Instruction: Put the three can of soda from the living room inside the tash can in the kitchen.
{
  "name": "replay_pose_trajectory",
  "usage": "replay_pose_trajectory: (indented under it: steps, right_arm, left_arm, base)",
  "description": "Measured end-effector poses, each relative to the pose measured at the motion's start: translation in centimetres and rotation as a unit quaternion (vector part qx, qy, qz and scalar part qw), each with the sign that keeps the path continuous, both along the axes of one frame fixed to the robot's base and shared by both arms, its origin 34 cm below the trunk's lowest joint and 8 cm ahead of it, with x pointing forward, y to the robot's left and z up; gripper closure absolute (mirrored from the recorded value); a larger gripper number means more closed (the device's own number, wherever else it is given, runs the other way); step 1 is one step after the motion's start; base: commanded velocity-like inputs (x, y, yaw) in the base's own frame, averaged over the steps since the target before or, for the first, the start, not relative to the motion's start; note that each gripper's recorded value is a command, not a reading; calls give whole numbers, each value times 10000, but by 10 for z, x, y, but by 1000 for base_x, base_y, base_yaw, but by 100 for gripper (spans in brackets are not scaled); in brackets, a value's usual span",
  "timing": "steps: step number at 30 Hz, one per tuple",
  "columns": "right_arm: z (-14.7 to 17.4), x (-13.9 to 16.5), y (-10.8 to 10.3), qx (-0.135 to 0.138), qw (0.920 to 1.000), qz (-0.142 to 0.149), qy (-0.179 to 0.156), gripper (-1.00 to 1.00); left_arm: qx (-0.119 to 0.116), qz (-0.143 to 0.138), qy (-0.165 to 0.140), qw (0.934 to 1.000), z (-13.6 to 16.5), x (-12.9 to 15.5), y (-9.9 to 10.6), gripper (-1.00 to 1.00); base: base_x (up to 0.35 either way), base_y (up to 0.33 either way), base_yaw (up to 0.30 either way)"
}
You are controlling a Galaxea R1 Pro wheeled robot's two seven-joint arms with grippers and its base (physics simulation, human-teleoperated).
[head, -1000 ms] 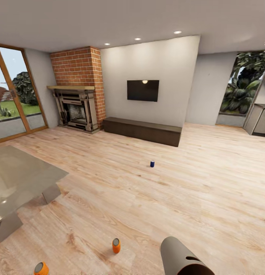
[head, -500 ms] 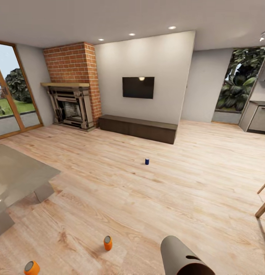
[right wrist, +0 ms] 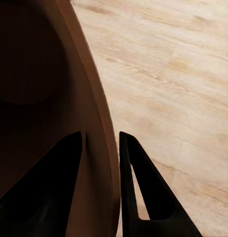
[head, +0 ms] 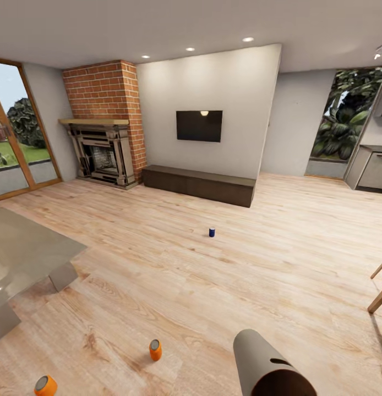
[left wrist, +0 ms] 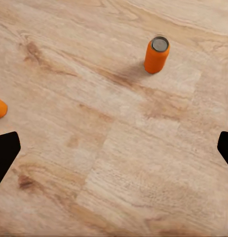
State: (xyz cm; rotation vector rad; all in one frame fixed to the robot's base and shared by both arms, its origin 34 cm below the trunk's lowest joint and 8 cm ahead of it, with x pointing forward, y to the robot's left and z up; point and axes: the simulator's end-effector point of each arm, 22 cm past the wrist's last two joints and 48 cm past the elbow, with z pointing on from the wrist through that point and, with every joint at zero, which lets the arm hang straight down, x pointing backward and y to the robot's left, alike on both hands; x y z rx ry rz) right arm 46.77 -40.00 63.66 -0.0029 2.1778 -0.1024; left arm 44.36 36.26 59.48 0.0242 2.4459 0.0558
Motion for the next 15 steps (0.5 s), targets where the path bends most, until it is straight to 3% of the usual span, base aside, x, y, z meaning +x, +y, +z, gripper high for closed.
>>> replay_pose_trajectory:
  steps: [3,5,7,10,12,15]
  right_arm:
    - [28,36,-8,-78,9989,-43,-452,100]
    - [32,42,-16,-43,9988,-211,-449,100]
    - [32,52,-11,-64,9996,-25,-278,100]
    - [44,73,-19,-21,9997,-137,-181,100]
    - [68,101,-18,-34,9996,-78,-256,100]
    - [95,124,-19,-42,9990,-76,-430,100]
  left_arm:
    - [-89,-42,-188,9998,40,68,-10,-100]
    - [-115,-73,-308,9994,59,91,-15,-100]
    - [-166,-114,-477,9987,85,118,-24,-100]
    - [-315,-174,-647,9973,110,139,-47,-100]
    - [-571,-229,-728,9954,121,149,-84,-100]
    - [-663,-252,-826,9941,131,159,-97,-100]
  base:
    - [0,0,0]
    - [0,0,0]
    - [0,0,0]
    - [2,0,0]
    - [30,0,0]
    - [49,0,0]
